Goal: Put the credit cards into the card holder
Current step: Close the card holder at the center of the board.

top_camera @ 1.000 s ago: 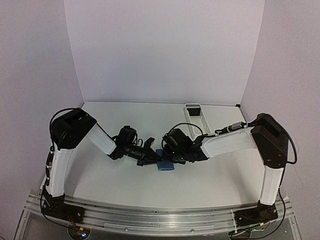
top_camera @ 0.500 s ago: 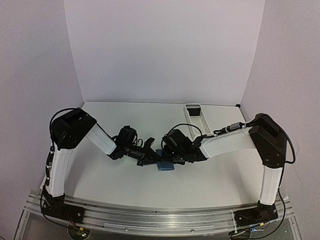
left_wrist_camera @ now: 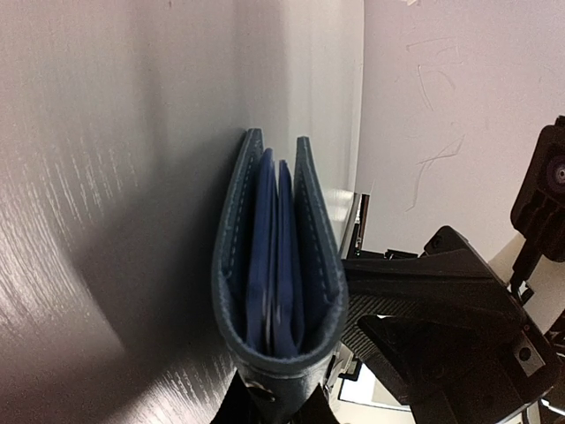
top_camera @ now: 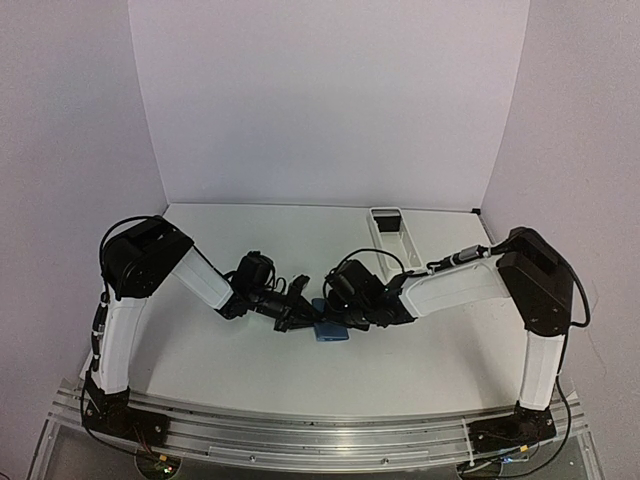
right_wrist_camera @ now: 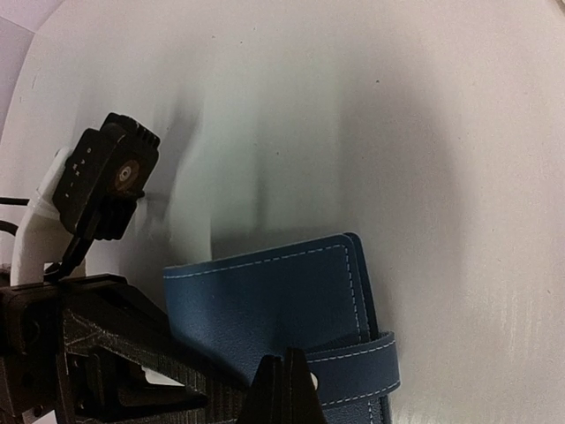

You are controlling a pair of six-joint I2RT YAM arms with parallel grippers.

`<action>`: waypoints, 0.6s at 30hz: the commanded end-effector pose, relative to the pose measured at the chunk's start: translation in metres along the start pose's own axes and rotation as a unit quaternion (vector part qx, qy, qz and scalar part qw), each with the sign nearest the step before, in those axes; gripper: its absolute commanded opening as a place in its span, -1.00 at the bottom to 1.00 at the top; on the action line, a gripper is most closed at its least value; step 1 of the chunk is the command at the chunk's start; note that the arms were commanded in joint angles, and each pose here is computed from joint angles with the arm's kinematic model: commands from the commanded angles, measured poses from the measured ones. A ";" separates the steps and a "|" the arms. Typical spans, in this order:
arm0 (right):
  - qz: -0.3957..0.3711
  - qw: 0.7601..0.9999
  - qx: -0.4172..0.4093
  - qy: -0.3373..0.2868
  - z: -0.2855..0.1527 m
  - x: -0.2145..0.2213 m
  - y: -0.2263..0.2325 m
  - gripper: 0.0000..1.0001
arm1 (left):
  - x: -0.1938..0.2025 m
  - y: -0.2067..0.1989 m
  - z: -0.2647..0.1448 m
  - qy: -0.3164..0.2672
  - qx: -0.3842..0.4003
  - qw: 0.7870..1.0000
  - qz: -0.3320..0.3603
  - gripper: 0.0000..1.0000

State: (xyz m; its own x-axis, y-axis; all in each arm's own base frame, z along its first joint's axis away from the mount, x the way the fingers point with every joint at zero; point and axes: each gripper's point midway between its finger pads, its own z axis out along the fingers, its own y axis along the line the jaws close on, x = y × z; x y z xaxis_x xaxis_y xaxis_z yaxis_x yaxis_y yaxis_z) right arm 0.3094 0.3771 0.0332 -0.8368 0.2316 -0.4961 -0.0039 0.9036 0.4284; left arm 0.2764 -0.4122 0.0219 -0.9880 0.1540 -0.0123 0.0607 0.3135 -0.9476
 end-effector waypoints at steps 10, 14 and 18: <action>0.036 0.998 0.033 0.032 -0.001 0.041 -0.042 -1.00 | 0.049 0.107 0.002 0.030 -0.127 0.979 -0.154 -1.00; 0.035 0.998 0.038 0.038 0.003 0.048 -0.048 -1.00 | 0.048 0.107 0.002 0.029 -0.127 0.979 -0.154 -1.00; 0.027 0.998 0.032 0.049 0.011 0.059 -0.038 -1.00 | 0.048 0.108 0.003 0.028 -0.128 0.979 -0.154 -1.00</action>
State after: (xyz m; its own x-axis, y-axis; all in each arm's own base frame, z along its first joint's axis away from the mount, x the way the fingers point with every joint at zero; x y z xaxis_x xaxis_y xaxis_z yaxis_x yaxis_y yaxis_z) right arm 0.3055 0.3724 0.0313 -0.8036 0.3472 -0.4835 0.0482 0.8475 0.5285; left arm 0.2743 -0.4140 0.0218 -0.9868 0.1615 -0.0079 0.0591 0.3146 -0.9474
